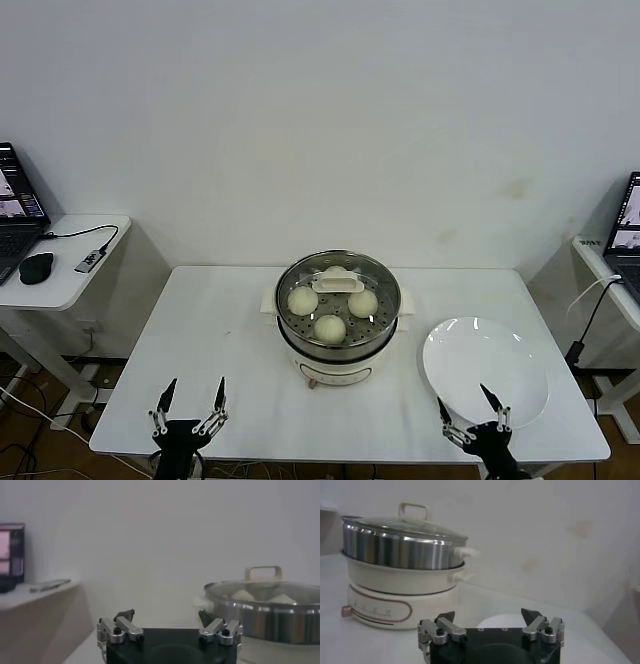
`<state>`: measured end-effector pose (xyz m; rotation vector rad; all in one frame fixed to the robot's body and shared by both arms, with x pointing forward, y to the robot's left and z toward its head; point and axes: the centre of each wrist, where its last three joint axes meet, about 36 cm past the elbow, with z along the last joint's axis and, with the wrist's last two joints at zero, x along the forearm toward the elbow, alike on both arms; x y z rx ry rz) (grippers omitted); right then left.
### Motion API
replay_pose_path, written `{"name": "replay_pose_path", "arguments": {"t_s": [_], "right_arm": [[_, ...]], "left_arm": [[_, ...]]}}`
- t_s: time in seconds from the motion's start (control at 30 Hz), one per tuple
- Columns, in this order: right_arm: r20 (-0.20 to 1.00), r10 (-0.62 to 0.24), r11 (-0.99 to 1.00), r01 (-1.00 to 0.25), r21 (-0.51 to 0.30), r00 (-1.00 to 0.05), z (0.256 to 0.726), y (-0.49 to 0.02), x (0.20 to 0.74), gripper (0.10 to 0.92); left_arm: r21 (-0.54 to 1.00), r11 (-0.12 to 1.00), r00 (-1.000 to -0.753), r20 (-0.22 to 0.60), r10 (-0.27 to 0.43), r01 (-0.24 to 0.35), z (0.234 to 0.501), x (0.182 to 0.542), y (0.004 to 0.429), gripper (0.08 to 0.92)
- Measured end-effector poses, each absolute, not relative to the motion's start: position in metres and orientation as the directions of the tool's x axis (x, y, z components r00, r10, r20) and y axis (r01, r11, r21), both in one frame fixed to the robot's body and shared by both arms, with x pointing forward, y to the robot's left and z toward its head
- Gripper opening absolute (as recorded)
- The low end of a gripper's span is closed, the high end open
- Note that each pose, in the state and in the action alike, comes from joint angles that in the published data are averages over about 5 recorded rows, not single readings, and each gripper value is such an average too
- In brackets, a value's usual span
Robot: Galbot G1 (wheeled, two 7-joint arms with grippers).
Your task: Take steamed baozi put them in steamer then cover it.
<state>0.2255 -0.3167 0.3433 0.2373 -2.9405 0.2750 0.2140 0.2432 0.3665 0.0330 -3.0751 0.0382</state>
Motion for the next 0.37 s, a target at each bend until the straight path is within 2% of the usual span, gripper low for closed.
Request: {"name": "replay_pose_path", "arguments": {"t_s": [0.37], "right_arm": [[0.197, -0.138, 0.975, -0.168, -0.146, -0.971, 0.339, -0.311, 0.225, 0.823]], "left_arm": [[-0.026, 0.999, -0.994, 0.104, -0.03, -0.032, 0.35, 0.205, 0.248, 0.823]]}}
